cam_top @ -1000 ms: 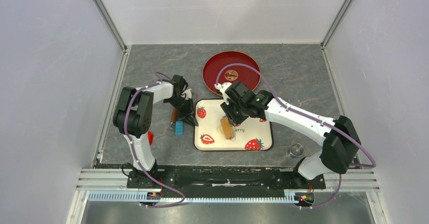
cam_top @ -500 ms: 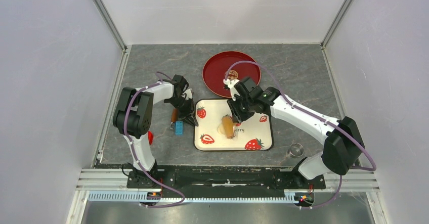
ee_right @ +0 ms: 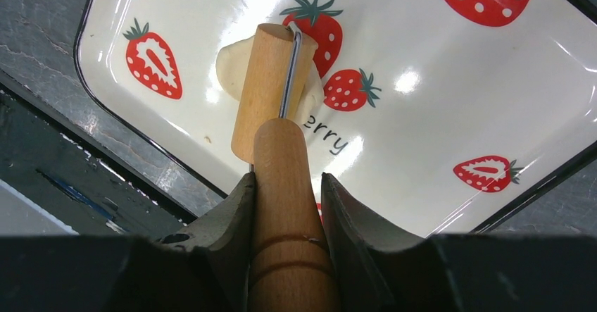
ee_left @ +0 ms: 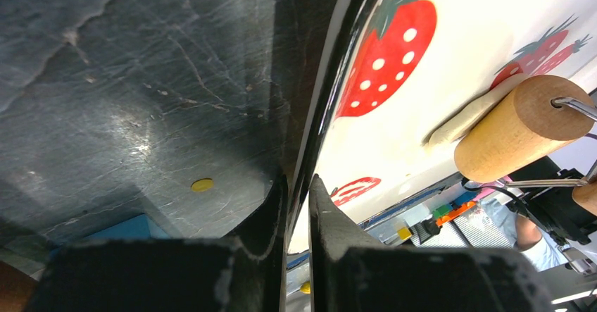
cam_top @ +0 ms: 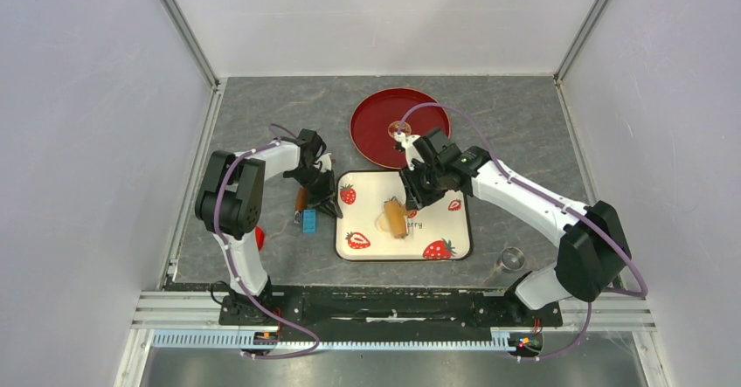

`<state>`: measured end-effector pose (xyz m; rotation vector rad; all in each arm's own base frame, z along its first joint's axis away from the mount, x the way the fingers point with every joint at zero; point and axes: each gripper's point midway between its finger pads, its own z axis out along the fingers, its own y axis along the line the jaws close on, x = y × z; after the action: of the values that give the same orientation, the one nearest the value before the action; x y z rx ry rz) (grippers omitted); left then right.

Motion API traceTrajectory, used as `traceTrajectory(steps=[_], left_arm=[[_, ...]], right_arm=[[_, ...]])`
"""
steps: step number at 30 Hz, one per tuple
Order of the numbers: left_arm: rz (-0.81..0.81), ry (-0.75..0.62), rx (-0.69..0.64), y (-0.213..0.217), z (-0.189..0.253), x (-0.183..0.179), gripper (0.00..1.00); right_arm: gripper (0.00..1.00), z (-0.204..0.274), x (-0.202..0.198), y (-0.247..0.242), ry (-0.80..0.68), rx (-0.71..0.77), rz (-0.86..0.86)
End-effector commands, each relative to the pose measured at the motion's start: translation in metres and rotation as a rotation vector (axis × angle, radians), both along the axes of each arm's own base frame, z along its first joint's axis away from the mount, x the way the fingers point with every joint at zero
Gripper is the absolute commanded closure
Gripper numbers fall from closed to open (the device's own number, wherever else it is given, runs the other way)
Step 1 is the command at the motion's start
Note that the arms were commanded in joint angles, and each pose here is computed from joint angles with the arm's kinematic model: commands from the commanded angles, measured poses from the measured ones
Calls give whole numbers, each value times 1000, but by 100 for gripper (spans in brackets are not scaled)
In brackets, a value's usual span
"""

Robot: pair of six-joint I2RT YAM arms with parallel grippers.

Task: Roll out the dumpling wrappers from the dough

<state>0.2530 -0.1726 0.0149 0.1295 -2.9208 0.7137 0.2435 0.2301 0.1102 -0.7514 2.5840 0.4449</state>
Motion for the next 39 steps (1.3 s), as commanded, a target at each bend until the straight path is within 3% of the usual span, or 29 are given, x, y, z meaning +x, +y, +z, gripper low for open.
traceTrajectory(steps=[1,39], left_arm=[[32,-37,161,28,-8,9,98],[48,-30,199,33,-9,13,98]], right_arm=[[100,-46,3,-125,8,-560,-112],[100,-48,-9,-175,24,-693,-234]])
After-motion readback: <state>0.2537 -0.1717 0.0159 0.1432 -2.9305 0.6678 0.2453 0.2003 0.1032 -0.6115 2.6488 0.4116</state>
